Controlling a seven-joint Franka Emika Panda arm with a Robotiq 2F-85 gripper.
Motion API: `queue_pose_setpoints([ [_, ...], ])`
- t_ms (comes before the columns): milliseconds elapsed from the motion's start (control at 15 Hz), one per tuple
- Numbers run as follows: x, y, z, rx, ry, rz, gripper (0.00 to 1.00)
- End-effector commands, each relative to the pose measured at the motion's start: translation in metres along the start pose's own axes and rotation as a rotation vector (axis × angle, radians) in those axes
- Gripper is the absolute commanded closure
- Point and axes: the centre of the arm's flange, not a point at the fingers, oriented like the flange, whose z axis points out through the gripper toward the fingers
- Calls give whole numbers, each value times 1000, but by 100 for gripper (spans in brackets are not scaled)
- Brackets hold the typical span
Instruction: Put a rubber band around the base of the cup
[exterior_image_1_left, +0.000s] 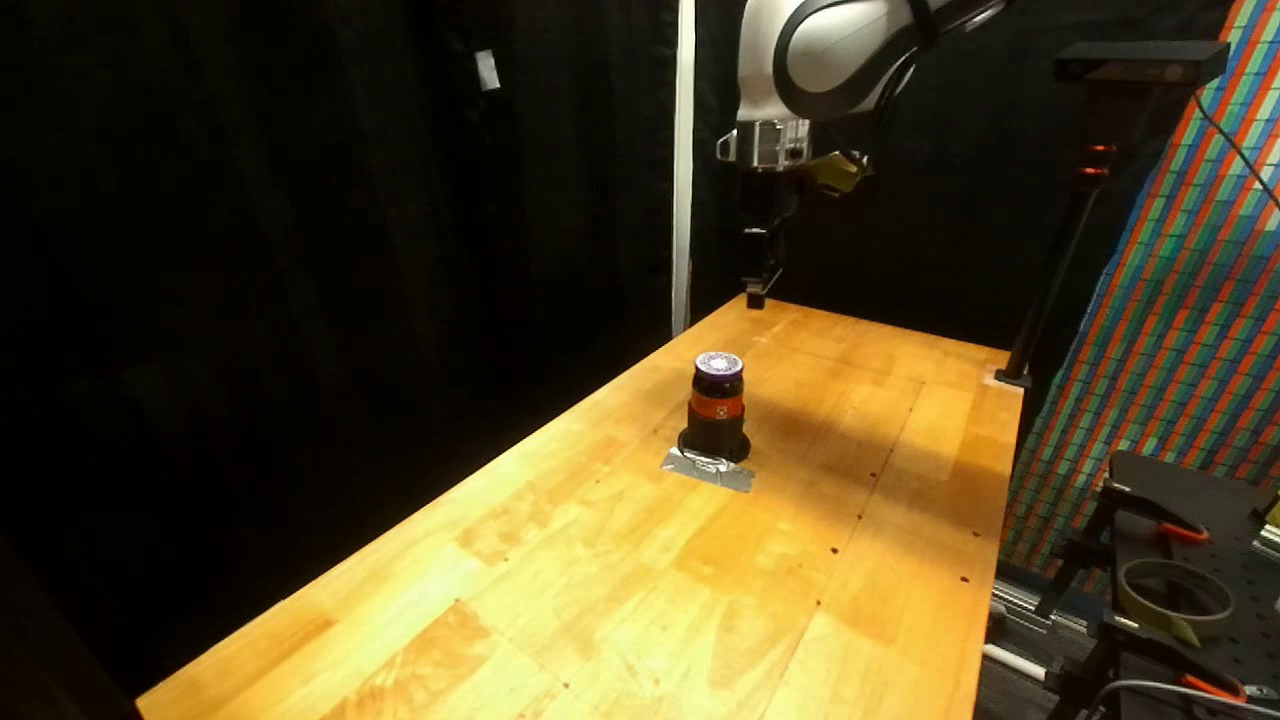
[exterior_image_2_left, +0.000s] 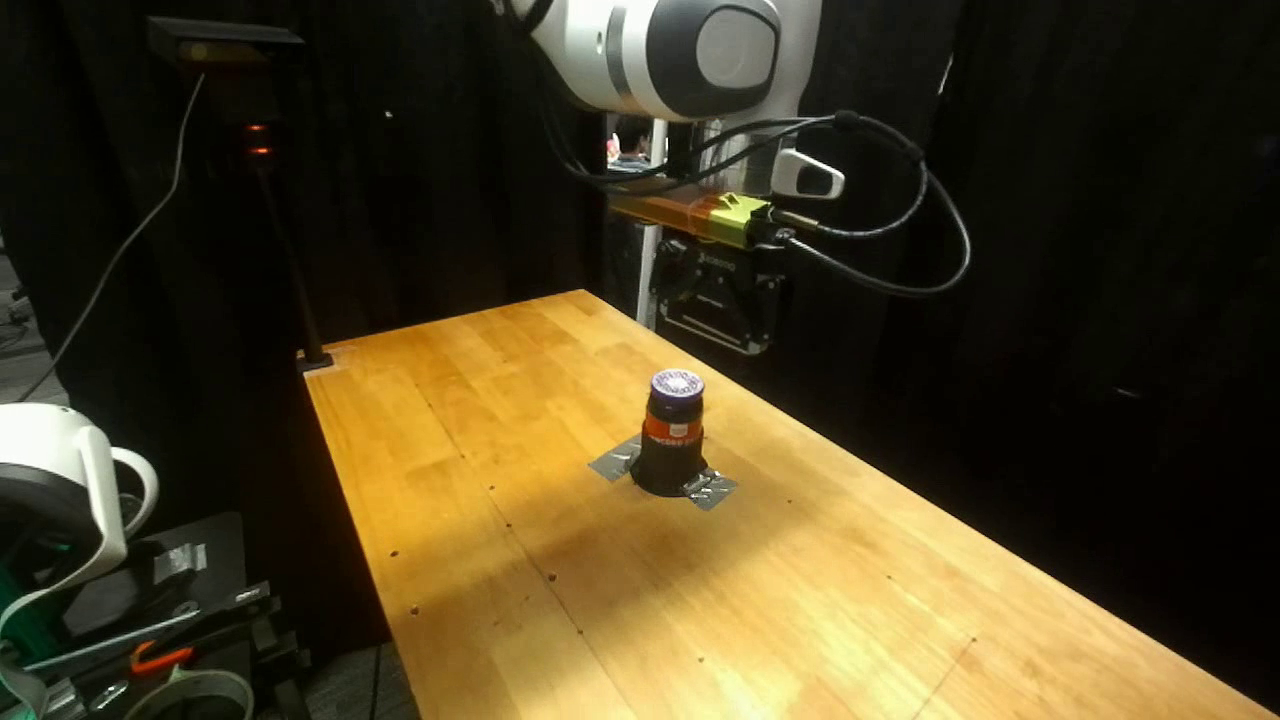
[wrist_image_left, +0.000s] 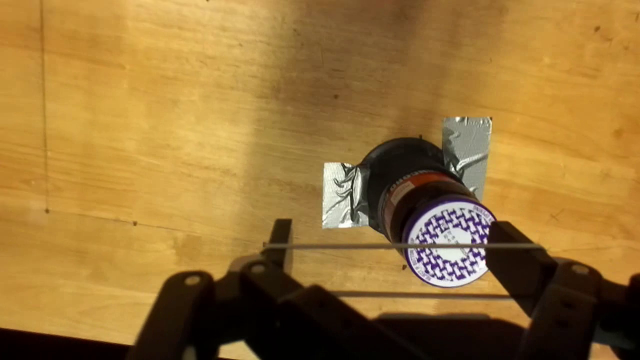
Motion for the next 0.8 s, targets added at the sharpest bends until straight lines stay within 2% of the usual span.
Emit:
queue_pose_setpoints([
  [0, 45, -14, 13, 26, 39, 32, 0],
  [733, 91, -63, 62, 9, 35, 76, 0],
])
